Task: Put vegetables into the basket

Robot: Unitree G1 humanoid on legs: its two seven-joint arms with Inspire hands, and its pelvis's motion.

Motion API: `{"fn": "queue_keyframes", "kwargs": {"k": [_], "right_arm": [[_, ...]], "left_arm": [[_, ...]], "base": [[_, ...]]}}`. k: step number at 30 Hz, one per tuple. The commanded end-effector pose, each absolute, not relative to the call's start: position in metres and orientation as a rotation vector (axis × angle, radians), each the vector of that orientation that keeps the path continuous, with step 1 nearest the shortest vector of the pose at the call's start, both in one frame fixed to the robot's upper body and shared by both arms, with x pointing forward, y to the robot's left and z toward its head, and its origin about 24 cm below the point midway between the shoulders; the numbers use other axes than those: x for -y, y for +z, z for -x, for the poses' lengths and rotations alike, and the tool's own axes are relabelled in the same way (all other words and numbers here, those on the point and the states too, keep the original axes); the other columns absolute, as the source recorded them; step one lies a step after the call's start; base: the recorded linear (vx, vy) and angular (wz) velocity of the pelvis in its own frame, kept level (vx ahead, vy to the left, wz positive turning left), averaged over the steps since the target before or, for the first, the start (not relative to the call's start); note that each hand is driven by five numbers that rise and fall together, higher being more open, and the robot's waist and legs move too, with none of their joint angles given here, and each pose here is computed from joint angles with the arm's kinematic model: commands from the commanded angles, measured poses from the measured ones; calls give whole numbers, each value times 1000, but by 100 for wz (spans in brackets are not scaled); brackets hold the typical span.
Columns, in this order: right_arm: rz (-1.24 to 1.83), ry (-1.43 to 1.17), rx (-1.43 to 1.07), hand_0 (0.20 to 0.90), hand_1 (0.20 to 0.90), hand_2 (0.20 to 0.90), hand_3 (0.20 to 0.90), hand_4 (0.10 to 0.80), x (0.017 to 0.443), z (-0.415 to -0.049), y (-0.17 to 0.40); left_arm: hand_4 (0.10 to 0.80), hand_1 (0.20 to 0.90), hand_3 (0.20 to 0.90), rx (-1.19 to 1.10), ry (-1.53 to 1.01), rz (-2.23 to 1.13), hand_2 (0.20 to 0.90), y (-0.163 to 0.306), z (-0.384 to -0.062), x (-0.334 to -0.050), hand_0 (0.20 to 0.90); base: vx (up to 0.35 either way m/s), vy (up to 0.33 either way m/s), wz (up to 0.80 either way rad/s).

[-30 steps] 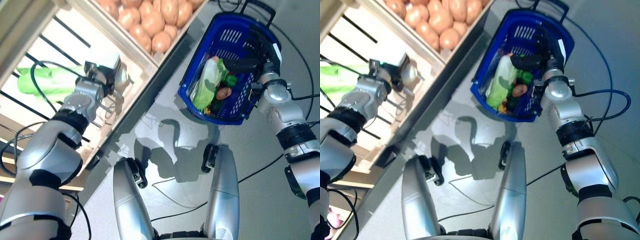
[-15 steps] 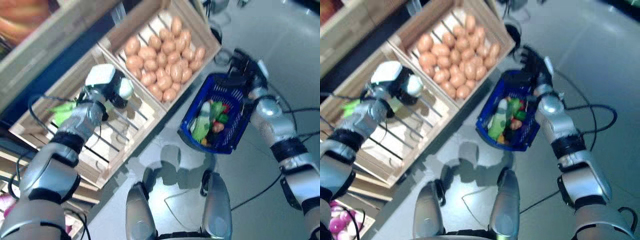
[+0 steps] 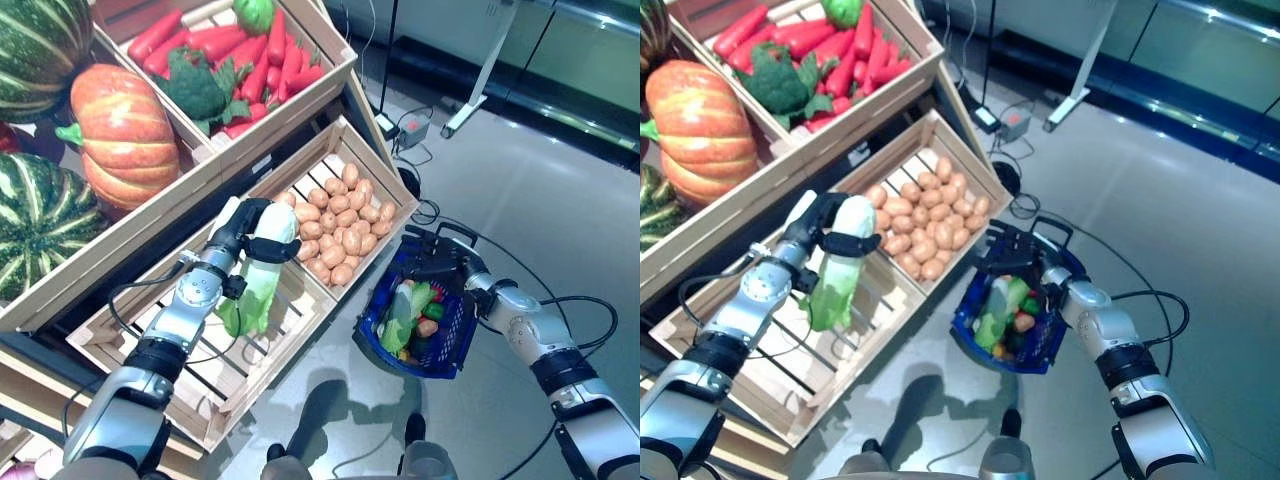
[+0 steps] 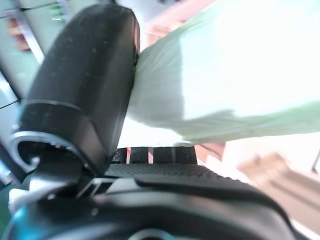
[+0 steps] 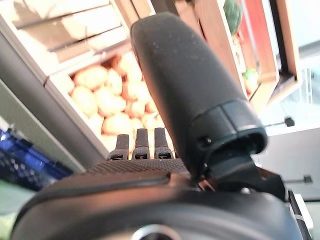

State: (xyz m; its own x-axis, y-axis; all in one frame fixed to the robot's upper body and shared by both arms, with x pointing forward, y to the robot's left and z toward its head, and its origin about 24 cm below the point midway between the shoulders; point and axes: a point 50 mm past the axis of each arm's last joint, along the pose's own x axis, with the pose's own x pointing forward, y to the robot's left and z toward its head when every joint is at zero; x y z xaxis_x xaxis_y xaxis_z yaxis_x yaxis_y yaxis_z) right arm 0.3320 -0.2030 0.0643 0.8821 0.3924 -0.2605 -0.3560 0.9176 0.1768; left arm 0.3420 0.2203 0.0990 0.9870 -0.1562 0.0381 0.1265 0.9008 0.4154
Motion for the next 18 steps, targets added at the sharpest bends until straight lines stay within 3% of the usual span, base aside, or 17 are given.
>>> {"fn": "queue_keyframes", "kwargs": {"k": [1,10,18], "right_arm": [[-247,575,-268,900,900,900,900,800,178,-328,69],[-349,698,-273,900,900,900,900,800,147,-328,73],[-374,809,-292,900,900,900,900,800,121,-323,79]], "left_arm": [[400,300,300,353,-162,-249,300,148,-343,-208,300],[400,300,300,383,-289,-95,300,152,-340,-169,300],[400,300,300,354,-367,-26,300,145,-336,-156,300]], "base": [[5,-19,5],[9,-8,3],[17,7,-1]]}}
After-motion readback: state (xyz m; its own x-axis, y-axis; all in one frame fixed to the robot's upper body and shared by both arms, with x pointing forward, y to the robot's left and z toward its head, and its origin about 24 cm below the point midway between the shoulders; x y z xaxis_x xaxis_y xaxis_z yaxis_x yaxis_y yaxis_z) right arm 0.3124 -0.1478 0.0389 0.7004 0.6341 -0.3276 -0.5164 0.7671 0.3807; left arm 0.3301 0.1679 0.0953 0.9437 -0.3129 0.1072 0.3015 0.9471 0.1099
